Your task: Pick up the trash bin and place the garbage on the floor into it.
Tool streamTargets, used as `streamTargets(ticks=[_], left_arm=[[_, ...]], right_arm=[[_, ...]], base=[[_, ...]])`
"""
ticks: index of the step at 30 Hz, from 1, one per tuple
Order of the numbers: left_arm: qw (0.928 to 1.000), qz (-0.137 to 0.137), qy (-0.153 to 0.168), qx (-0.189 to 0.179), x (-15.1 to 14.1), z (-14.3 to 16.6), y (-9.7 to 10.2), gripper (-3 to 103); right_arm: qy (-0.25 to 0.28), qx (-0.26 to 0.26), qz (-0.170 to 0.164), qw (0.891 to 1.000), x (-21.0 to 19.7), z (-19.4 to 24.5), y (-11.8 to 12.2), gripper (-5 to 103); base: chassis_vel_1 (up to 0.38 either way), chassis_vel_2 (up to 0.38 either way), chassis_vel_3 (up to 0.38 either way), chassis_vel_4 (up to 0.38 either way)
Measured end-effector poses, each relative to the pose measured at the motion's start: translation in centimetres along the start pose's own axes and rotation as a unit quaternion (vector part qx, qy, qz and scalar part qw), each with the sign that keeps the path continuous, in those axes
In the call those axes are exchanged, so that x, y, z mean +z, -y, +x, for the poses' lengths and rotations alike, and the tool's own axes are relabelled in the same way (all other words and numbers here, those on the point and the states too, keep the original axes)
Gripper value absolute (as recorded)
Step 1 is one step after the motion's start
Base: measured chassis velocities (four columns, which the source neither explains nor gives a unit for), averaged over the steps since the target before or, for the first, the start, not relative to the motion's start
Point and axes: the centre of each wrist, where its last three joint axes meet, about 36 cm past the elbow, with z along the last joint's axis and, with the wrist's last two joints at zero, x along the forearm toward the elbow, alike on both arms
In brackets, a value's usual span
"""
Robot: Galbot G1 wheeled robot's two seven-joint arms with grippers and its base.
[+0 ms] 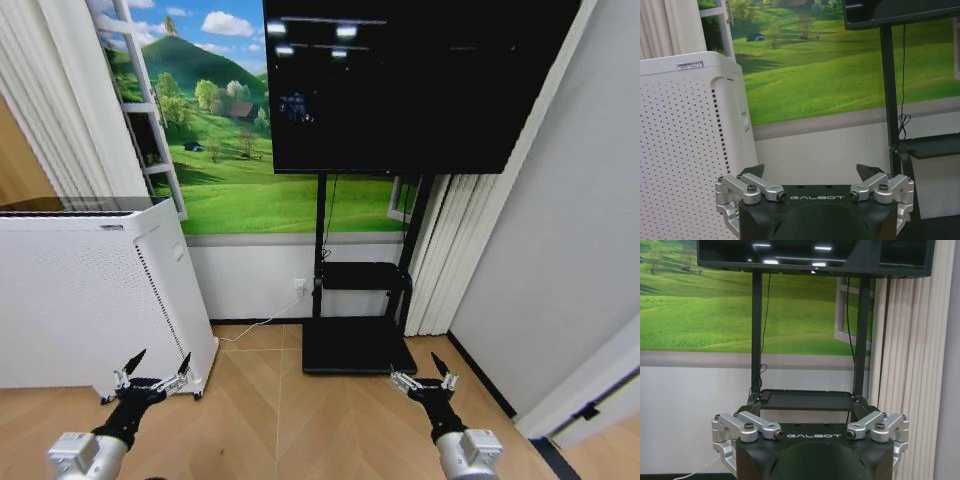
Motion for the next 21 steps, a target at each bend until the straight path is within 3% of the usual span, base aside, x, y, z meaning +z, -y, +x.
streamTargets(ticks=[10, 21], left_arm=[[1.0000, 0.000, 0.000, 0.000, 0.00, 0.00, 0.00, 100], [1.0000, 0.000, 0.000, 0.000, 0.00, 0.00, -0.01, 100]], right_arm=[[0.000, 0.000, 0.000, 1.000, 0.01, 0.01, 0.00, 100], [0.000, 0.000, 0.000, 1.000, 0.01, 0.01, 0.00, 100]], base=[[0.213, -0.202, -0.210, 0.197], [0.312, -0.318, -0.313, 0.322]])
